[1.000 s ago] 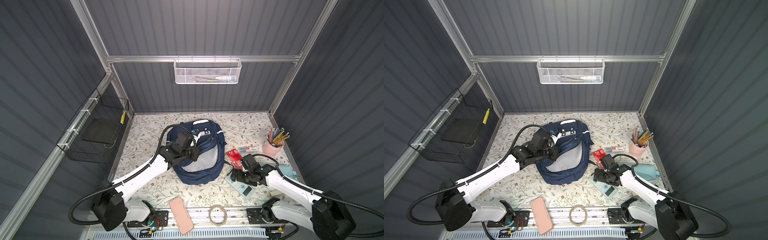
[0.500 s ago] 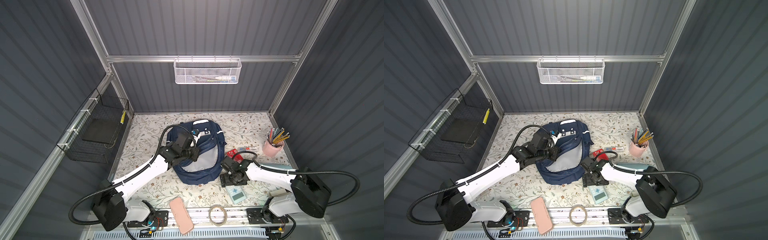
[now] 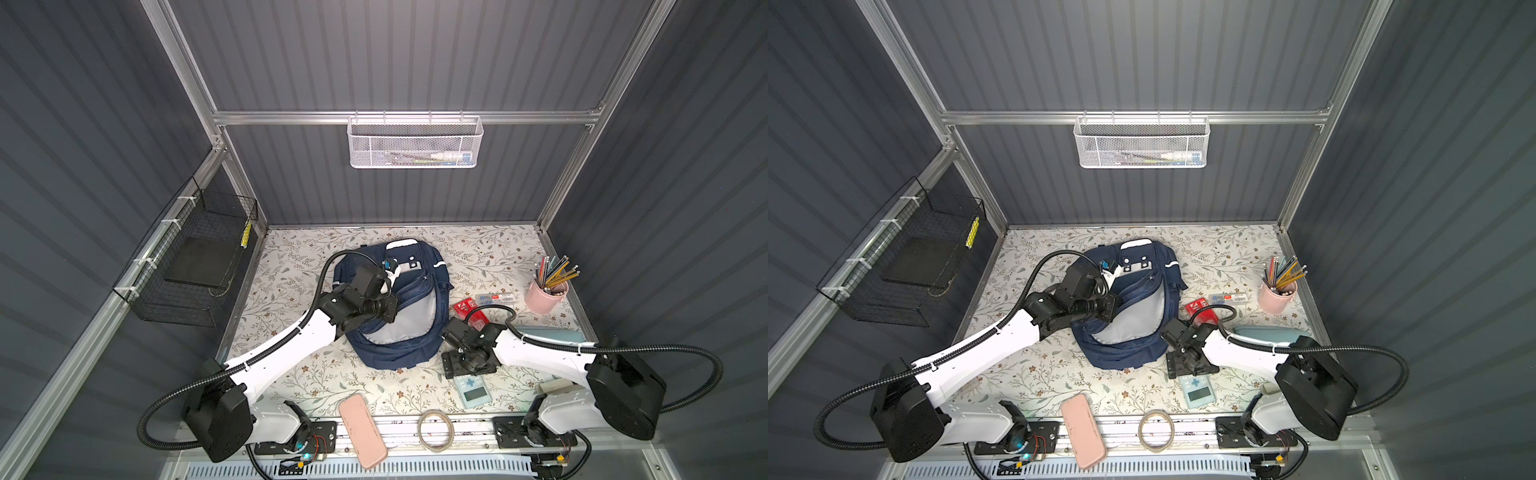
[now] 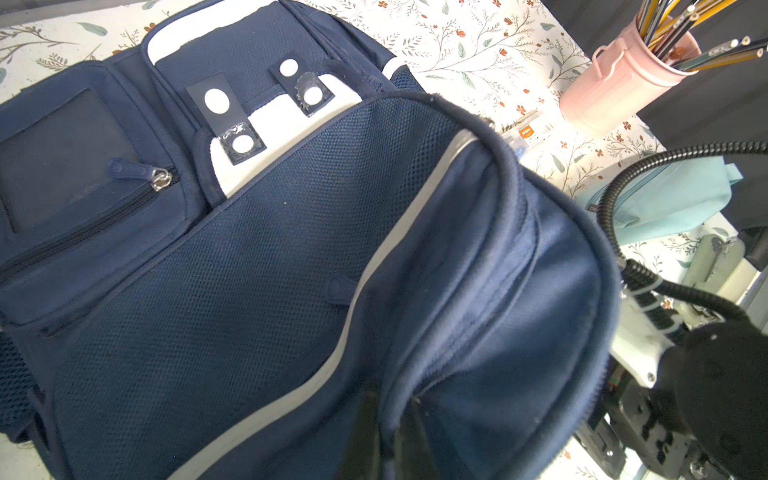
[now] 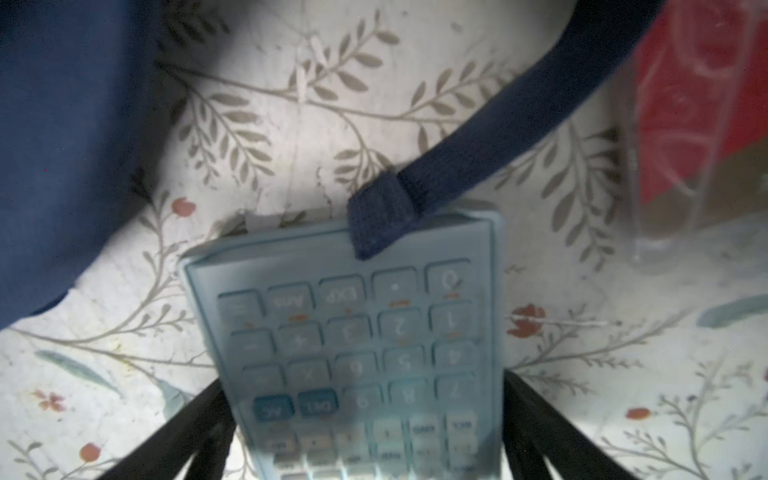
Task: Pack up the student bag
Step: 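Grasp the light blue calculator with the right gripper, then insert the calculator into the open backpack with right while left holds the flap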
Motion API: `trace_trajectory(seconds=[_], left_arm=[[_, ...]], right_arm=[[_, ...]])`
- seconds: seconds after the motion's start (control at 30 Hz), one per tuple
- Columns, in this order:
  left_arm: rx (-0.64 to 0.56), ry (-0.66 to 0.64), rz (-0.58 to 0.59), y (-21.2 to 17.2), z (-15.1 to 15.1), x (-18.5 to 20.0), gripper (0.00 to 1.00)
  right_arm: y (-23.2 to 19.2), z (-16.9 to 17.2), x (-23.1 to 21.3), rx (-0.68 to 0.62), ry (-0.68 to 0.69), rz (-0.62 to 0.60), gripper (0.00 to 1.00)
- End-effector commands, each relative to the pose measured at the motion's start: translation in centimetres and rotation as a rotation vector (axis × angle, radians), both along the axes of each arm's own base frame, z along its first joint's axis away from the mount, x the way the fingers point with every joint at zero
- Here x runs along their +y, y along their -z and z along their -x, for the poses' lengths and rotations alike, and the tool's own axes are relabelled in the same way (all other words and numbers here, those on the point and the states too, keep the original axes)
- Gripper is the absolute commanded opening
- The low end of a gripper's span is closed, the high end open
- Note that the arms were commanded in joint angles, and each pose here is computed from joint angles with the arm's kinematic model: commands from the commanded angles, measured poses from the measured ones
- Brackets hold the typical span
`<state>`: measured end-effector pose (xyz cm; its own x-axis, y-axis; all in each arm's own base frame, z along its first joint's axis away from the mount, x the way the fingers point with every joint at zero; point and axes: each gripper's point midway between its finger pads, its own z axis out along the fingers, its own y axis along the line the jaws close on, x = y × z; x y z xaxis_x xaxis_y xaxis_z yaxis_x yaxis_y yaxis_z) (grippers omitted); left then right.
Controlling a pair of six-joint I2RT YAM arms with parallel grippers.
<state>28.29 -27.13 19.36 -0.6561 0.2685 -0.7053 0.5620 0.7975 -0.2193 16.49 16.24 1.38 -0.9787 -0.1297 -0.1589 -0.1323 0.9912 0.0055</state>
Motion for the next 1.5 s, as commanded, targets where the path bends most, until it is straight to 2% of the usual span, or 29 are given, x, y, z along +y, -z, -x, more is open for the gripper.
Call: trace_trajectory(seconds=[0.0,0.17,0.23,0.37,0.57,0.8,0.93,1.07,1.2,1.3,1.43,1.47], left_arm=[[-0.002,-0.04,0.067,-2.5,-0.2,0.0,0.0],[0.003,-0.067,0.081,-2.5,-0.4,0.2,0.0],[0.007,-0.066,0.094,-2.5,-0.3,0.0,0.0],[0.034,-0.086,0.107,-2.0,-0.5,-0.2,0.0],[0.056,-0.062,0.181,-2.9,-0.7,-1.7,0.0],[0.097,-0.028,0.242,-3.9,-0.4,-3.2,0.0],[0.058,-0.048,0.281,-7.4,-1.5,-3.2,0.0],[0.035,-0.103,0.303,-11.2,-2.5,-2.7,0.0],[0.064,-0.095,0.369,-12.4,-2.3,-3.5,0.0],[0.096,-0.068,0.434,-12.9,-2.0,-4.5,0.0],[0.086,-0.068,0.446,-13.5,-2.3,-4.4,0.0],[0.055,-0.062,0.472,-15.5,-2.6,-4.3,0.0]], right_arm=[[2.0,1.9,-1.9,0.08,-0.008,0.094,0.87],[-0.7,-0.6,-0.5,-0.056,0.028,-0.001,0.73],[-2.6,-1.8,0.0,-0.12,0.042,-0.054,0.72],[-6.7,-3.3,0.7,-0.216,0.036,-0.126,0.72],[-10.2,-4.8,3.3,-0.264,0.011,-0.226,0.73],[-13.6,-10.1,11.4,-0.273,0.017,-0.49,0.72],[-12.8,-14.1,14.4,-0.259,0.102,-0.549,0.73],[-12.3,-17.1,15.0,-0.291,0.228,-0.648,0.73],[-14.1,-19.0,14.7,-0.389,0.314,-0.711,0.73],[-14.1,-20.2,16.1,-0.378,0.343,-0.77,0.73],[-13.2,-22.3,18.5,-0.358,0.41,-0.852,0.74],[-12.8,-22.8,19.1,-0.352,0.427,-0.873,0.74]])
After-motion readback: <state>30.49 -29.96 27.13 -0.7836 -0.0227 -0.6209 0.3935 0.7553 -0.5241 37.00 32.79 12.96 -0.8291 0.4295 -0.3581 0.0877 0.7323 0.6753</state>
